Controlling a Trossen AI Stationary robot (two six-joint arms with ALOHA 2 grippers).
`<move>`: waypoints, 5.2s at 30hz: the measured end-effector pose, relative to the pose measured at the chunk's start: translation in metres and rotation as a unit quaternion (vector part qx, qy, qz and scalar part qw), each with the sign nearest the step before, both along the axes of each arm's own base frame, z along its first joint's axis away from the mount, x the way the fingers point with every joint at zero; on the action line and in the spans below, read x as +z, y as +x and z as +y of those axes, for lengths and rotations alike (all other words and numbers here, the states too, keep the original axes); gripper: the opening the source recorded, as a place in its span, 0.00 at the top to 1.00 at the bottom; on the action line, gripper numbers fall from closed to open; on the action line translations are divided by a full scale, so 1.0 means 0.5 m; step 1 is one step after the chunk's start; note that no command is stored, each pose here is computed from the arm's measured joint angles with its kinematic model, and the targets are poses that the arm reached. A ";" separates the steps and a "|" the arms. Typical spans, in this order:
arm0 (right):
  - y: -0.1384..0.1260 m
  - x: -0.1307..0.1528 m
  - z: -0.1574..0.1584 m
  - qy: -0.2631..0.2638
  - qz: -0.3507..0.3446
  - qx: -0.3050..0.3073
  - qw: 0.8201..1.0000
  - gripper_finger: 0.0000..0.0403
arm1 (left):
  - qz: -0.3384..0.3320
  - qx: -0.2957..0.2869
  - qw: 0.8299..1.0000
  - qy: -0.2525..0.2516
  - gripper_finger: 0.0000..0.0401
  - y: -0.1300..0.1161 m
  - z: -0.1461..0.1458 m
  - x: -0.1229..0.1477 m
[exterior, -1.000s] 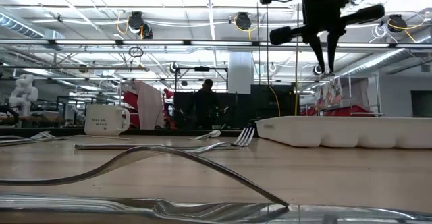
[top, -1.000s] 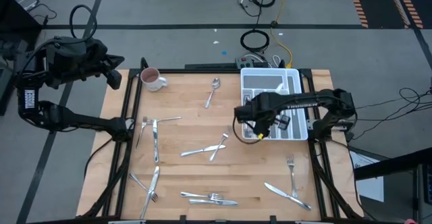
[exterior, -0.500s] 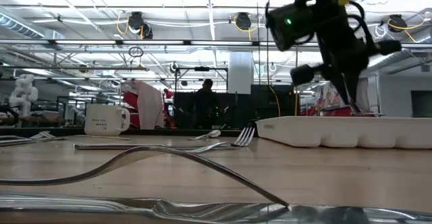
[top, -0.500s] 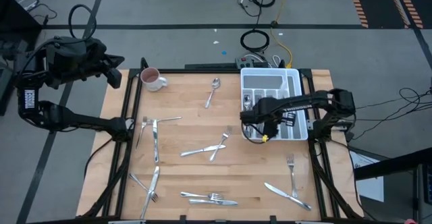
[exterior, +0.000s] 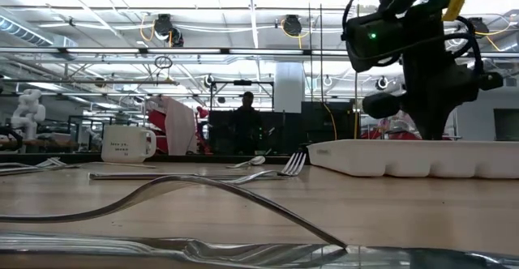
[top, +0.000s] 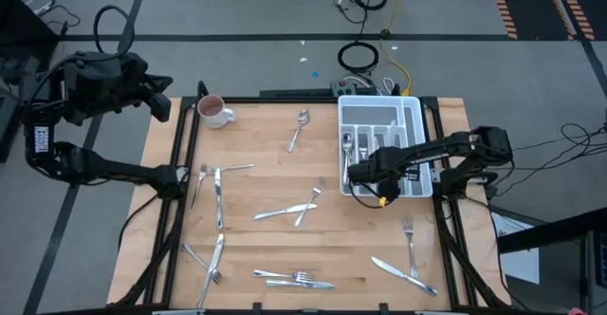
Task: Sort silverware
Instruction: Put the silver table knife into the silverware tray
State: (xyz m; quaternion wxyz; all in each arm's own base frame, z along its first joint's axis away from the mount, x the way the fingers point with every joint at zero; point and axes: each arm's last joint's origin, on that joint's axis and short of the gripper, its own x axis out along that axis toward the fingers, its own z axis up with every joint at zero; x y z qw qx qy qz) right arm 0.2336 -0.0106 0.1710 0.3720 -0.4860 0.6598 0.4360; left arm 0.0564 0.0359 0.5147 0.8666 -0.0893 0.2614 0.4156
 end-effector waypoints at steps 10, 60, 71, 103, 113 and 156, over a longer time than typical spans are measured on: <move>0.010 -0.004 0.008 0.045 -0.026 0.000 0.999 1.00 | 0.000 0.002 1.000 0.001 0.97 0.000 0.000 0.000; 0.229 0.331 -0.024 0.188 -0.547 -0.448 0.681 0.83 | -0.011 0.010 1.000 -0.008 0.97 0.000 0.000 0.000; 0.256 0.386 -0.032 0.316 -0.597 -0.560 0.480 0.84 | -0.047 -0.005 0.984 -0.172 0.99 0.042 0.003 -0.056; 0.103 0.457 0.008 0.290 -0.552 -0.571 0.534 1.00 | 0.170 0.362 0.790 -0.464 1.00 0.206 -0.172 -0.614; 0.101 0.453 0.007 0.281 -0.549 -0.562 0.551 1.00 | 0.238 0.397 0.779 -0.424 1.00 0.244 -0.216 -0.688; 0.096 0.442 0.024 0.279 -0.519 -0.587 0.556 1.00 | -0.021 0.193 0.886 -0.421 1.00 0.453 -0.105 -0.726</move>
